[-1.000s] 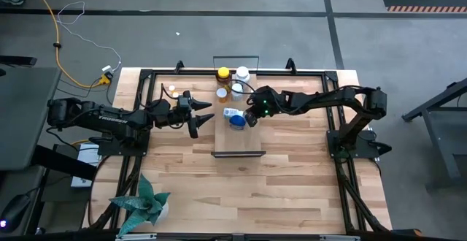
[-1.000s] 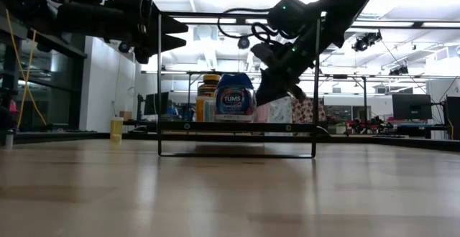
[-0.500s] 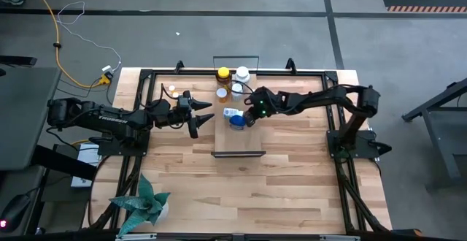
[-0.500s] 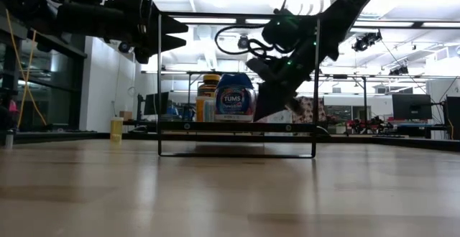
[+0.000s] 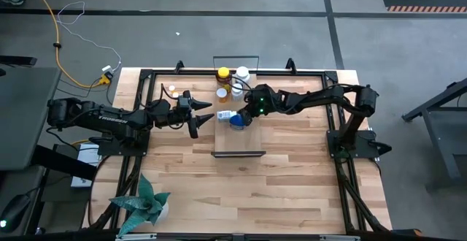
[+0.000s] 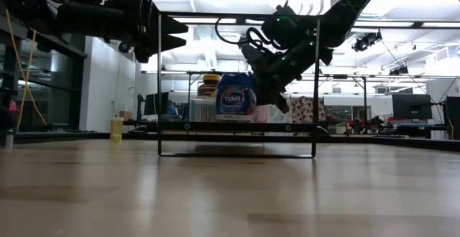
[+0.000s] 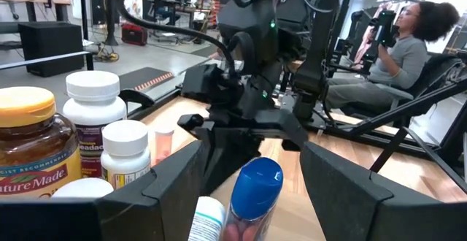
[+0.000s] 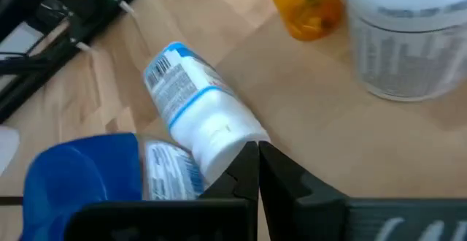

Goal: Pick and place medicine bottles onto shelf by color
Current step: Adjust the white and blue medicine bottle on the shelf

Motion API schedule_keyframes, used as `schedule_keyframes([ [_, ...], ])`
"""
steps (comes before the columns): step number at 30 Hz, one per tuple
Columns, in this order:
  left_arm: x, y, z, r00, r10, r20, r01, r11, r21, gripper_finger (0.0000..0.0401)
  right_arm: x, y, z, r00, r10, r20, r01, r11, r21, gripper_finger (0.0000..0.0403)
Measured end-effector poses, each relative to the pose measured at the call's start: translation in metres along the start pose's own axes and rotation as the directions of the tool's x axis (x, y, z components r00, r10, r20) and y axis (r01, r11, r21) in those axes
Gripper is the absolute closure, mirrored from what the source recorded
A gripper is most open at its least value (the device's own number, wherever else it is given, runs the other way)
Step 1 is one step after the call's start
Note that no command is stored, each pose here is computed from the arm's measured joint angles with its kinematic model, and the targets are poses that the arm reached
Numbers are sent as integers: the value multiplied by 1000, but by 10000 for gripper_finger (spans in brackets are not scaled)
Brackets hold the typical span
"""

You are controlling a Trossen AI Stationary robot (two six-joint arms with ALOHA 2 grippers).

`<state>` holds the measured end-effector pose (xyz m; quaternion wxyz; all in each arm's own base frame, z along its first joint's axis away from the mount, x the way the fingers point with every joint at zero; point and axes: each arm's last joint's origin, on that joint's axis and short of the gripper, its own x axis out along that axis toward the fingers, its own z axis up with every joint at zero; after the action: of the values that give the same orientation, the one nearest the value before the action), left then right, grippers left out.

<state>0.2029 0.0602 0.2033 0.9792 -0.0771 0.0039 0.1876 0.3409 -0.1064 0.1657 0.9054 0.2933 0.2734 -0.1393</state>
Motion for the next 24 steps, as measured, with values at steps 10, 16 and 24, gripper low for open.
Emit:
schedule_keyframes([
  [10,0,2,-7,996,54,-72,-48,996,76,183,-18,-4,1,981,-194,-22,193,981,-17,403],
  [16,9,2,-11,960,196,-202,-161,971,178,181,-18,-5,1,978,-208,-17,208,978,-17,403],
  [24,26,1,-27,938,155,-311,-96,976,195,140,-19,-6,-1,975,-219,-36,218,976,-25,403],
])
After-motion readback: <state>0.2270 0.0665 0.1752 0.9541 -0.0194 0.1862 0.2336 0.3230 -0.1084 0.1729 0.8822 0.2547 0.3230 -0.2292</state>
